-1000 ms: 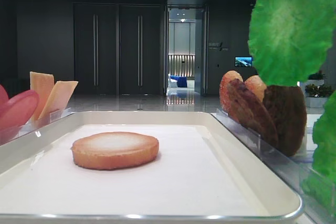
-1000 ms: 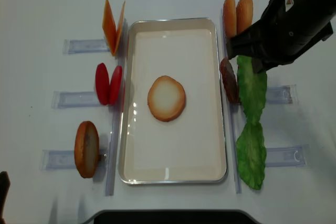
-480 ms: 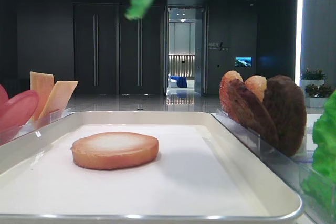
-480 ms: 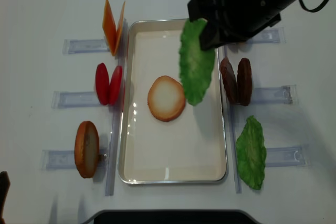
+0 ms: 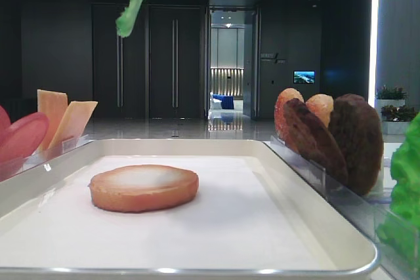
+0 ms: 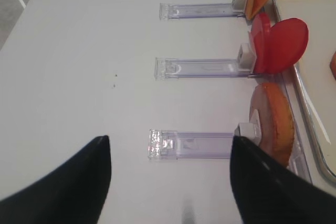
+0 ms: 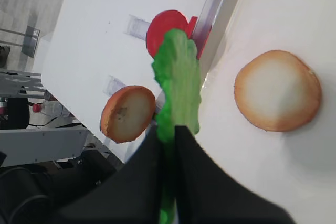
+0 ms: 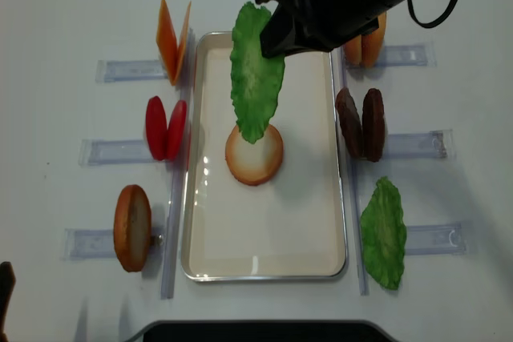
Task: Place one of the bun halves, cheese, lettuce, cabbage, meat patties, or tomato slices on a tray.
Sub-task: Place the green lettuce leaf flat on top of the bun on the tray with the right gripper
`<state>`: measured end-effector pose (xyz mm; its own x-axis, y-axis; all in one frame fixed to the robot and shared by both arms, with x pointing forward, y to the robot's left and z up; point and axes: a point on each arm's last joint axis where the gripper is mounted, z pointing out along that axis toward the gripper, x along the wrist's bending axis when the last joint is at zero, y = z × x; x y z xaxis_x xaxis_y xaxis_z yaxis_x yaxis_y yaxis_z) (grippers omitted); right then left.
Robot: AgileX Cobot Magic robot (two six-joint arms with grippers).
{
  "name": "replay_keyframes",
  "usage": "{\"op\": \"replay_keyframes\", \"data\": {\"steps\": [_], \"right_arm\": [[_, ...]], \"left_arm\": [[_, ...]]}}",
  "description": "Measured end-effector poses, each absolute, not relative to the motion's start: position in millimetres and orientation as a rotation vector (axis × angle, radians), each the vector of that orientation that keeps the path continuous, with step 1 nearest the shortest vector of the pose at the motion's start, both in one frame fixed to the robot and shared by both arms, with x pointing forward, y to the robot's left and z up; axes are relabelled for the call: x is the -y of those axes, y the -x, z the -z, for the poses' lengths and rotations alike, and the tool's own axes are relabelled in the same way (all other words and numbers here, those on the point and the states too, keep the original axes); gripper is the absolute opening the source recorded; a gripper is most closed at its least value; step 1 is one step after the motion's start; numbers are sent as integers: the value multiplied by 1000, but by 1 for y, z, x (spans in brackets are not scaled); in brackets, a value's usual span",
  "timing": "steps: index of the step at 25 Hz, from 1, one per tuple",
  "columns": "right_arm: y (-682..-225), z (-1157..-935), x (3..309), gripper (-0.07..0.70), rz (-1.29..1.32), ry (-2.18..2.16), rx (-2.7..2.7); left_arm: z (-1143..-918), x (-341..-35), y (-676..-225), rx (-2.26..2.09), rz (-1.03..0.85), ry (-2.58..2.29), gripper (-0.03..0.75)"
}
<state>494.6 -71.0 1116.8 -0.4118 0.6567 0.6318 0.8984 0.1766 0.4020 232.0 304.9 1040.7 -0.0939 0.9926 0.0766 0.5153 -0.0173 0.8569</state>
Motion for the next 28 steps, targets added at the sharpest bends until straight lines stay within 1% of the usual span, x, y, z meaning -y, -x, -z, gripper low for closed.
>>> {"op": "replay_keyframes", "data": {"steps": [7,12,21,28], "right_arm": [[-506,-1082,46,22,1004,1464,2146],[-517,-1058,37,22,960,1471,2140],[-529,-1035,28,22,975,1473,2141],[-533,-1016,22,22,938,1467,2165]], "left_arm": [[-1041,-305,-232,-1665,-1025,-1583,534],[-1041,-305,-232,-1665,-1025,-1583,534],[-1041,-305,-232,-1665,-1025,-1583,534],[-1041,-305,-232,-1665,-1025,-1583,534]]}}
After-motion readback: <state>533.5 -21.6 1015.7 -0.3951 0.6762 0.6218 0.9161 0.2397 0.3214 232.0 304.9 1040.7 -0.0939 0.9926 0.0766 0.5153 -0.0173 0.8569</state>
